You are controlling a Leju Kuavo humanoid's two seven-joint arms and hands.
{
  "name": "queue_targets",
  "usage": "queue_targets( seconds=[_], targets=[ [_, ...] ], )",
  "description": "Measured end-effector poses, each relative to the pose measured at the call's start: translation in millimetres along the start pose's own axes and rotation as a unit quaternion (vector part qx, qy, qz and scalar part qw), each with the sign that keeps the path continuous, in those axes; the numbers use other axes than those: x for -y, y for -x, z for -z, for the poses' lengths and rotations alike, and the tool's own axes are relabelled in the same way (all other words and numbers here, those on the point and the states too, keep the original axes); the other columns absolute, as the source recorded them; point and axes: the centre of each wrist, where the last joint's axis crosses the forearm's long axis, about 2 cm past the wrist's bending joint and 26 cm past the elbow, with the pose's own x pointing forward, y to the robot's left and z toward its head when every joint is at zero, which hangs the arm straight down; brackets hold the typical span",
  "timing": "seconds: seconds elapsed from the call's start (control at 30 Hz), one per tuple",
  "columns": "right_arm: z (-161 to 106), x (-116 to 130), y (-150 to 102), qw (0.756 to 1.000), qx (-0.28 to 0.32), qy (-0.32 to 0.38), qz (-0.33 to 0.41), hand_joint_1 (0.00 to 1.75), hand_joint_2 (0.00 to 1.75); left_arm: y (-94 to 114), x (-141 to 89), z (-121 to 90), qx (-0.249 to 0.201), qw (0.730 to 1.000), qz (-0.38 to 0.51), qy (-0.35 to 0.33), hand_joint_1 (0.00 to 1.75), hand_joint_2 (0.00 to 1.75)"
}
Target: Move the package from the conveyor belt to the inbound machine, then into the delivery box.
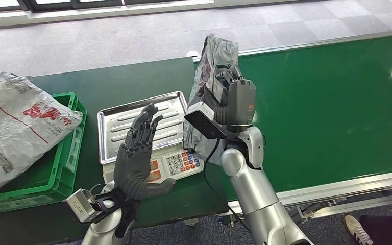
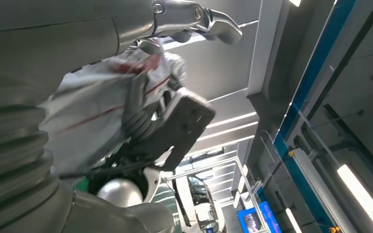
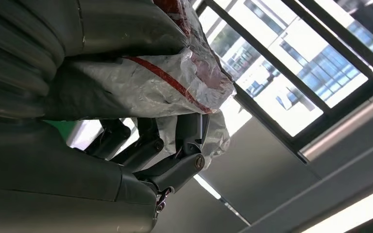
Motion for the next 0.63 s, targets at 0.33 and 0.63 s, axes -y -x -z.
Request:
queue_targets(
  seconds=[0.33, 0.63],
  targets=[
    [32.6, -14.0, -24.6, 0.998, 0.028, 0.016, 0.057, 1.75, 1.75, 7.6, 1.3, 13.3, 0.001, 1.000, -0.007, 0.003, 0.00, 1.75],
    [52.1, -32.7, -39.1, 0.976, 0.055, -0.034, 0.206, 1.75, 1.75, 10.6, 3.8, 20.9, 0.004, 1.000, -0.015, 0.010, 0.00, 1.75]
  ],
)
